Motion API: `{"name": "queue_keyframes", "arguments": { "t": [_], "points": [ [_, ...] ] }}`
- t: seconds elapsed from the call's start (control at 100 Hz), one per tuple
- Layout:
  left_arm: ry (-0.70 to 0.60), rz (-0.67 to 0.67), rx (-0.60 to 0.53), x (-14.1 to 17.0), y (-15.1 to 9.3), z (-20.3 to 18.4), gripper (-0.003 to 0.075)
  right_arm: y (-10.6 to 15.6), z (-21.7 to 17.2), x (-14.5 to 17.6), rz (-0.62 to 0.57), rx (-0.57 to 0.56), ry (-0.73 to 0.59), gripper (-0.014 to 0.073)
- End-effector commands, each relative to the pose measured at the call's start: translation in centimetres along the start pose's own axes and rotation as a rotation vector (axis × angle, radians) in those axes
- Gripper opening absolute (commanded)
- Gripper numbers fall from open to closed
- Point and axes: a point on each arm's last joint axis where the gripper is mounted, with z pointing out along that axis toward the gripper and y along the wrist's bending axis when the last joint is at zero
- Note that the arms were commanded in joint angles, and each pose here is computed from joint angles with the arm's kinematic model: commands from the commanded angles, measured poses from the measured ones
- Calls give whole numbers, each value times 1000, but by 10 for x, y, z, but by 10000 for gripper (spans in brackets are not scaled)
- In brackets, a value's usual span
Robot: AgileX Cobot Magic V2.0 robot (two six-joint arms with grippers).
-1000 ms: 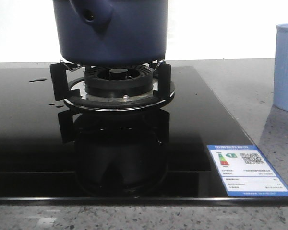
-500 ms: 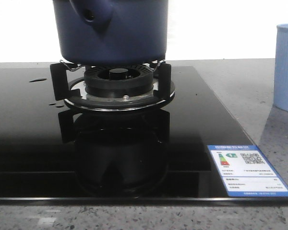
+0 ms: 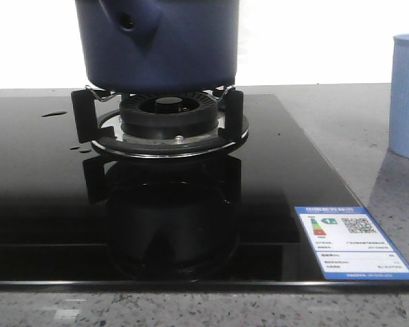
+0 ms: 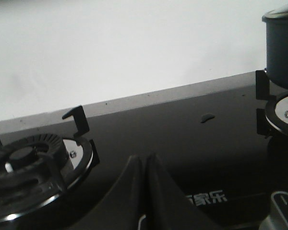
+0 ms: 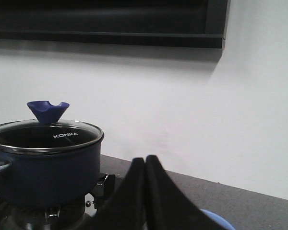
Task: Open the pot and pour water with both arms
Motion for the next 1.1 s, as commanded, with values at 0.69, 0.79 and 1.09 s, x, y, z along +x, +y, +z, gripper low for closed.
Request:
{"name": "queue_keyframes", "arguments": {
  "t": [0.69,0.79,1.09],
  "points": [
    [210,-240,0,48,-10,-10,-19,1,1,-10,1,-24,-37,-66],
    [210,-240,0,48,-10,-10,-19,1,1,-10,1,-24,-37,-66],
    [210,-240,0,48,-10,-10,-19,1,1,-10,1,-24,-37,-66]
  ]
}}
